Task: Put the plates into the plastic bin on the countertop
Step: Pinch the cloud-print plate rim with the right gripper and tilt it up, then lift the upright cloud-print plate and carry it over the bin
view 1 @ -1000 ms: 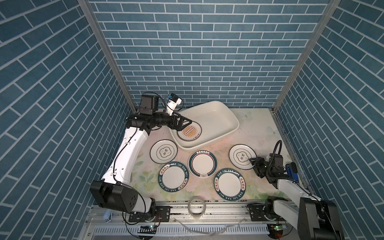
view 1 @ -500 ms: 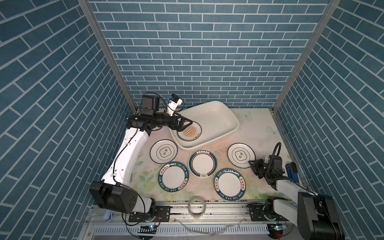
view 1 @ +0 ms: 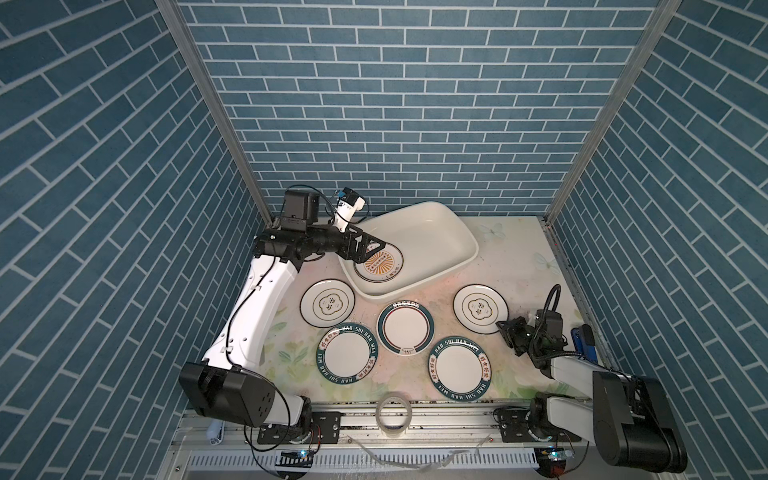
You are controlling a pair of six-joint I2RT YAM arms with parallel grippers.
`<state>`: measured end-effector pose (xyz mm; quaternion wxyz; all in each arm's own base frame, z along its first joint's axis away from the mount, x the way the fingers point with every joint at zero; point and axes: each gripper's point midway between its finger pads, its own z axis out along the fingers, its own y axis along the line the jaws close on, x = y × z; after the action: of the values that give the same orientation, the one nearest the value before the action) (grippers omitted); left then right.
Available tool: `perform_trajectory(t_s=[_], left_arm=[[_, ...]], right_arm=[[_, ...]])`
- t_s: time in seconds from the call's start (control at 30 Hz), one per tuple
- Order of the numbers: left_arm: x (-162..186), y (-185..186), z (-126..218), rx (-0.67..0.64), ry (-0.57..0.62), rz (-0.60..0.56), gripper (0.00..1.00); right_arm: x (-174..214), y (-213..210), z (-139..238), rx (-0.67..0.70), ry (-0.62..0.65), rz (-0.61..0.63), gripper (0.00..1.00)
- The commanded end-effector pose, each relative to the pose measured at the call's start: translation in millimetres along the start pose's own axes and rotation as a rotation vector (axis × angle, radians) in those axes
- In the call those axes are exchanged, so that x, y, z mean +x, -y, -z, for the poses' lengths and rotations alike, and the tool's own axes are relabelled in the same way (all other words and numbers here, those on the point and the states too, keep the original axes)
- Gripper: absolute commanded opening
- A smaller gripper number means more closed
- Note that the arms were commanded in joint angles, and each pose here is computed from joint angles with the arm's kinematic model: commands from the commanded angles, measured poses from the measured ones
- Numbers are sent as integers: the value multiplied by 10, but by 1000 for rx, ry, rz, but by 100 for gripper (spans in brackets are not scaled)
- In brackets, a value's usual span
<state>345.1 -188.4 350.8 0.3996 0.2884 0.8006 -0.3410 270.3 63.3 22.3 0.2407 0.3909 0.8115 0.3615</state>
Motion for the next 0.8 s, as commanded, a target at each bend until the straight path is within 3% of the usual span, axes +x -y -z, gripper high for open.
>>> perform_trajectory(t_s=[0.0, 0.47, 0.53, 0.77], left_arm=[[-40, 47, 32, 1, 16, -16, 100], [-56, 51, 46, -6, 17, -19, 100], [-70, 56, 71, -17, 20, -27, 100], [-102, 98, 142, -29, 23, -43, 100]], right_arm=[[133, 315, -9, 96, -28, -67, 18], [55, 155, -4, 46, -6, -47, 9], [33, 105, 5, 32, 1, -47, 0], [-62, -193, 76, -36, 17, -22, 0]])
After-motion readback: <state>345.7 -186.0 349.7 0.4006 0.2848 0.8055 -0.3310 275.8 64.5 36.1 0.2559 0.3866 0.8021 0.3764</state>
